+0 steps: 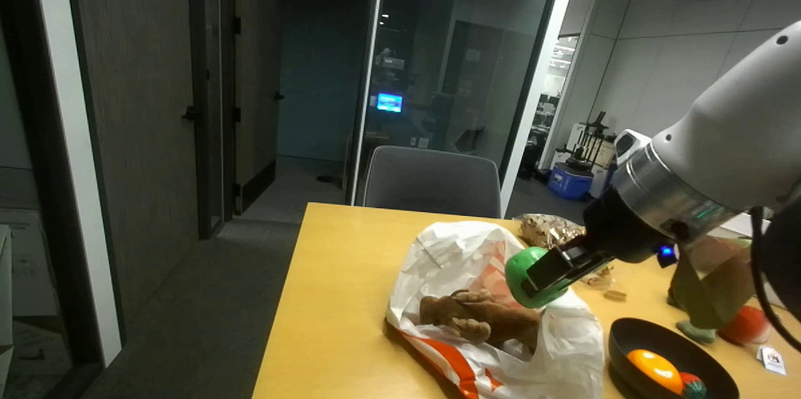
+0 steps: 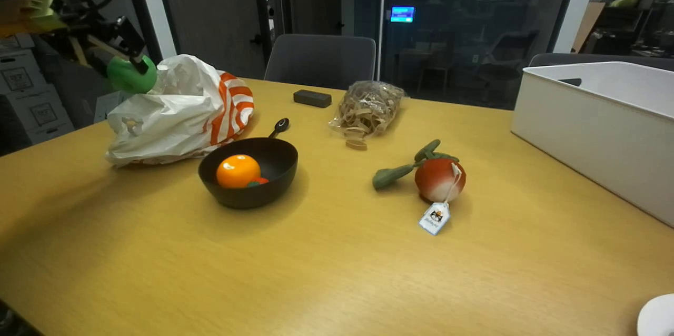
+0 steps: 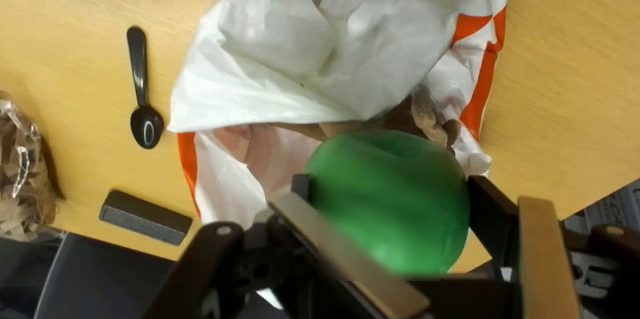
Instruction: Move the black bowl closer to the plastic bag and move all the objects in it to the plastic bag
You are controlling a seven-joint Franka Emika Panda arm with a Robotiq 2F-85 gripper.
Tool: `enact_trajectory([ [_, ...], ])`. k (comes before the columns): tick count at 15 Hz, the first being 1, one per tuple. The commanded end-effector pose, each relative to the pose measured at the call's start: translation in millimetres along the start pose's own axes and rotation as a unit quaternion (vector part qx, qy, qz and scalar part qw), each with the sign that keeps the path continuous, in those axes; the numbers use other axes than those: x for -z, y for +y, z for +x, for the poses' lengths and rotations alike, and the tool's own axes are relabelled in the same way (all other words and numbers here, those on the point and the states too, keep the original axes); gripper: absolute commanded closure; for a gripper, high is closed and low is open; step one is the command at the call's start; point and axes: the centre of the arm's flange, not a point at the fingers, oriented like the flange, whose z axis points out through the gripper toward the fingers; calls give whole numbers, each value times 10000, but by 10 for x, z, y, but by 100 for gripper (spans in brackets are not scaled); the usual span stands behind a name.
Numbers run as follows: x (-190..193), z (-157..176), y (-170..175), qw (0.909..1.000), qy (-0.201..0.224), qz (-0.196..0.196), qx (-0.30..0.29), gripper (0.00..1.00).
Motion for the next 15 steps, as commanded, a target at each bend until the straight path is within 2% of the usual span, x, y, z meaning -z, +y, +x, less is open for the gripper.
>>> enact_trajectory([
  [1, -168, 391, -34, 9988, 351, -284, 207, 47],
  [7, -415, 602, 145, 9978, 271, -568, 223, 47],
  [8, -432, 616, 170, 9979, 246, -570, 202, 7],
  [10, -469, 624, 229, 9983, 197, -546, 115, 0],
  [15, -469, 583, 445, 9987, 33, -482, -146, 0],
])
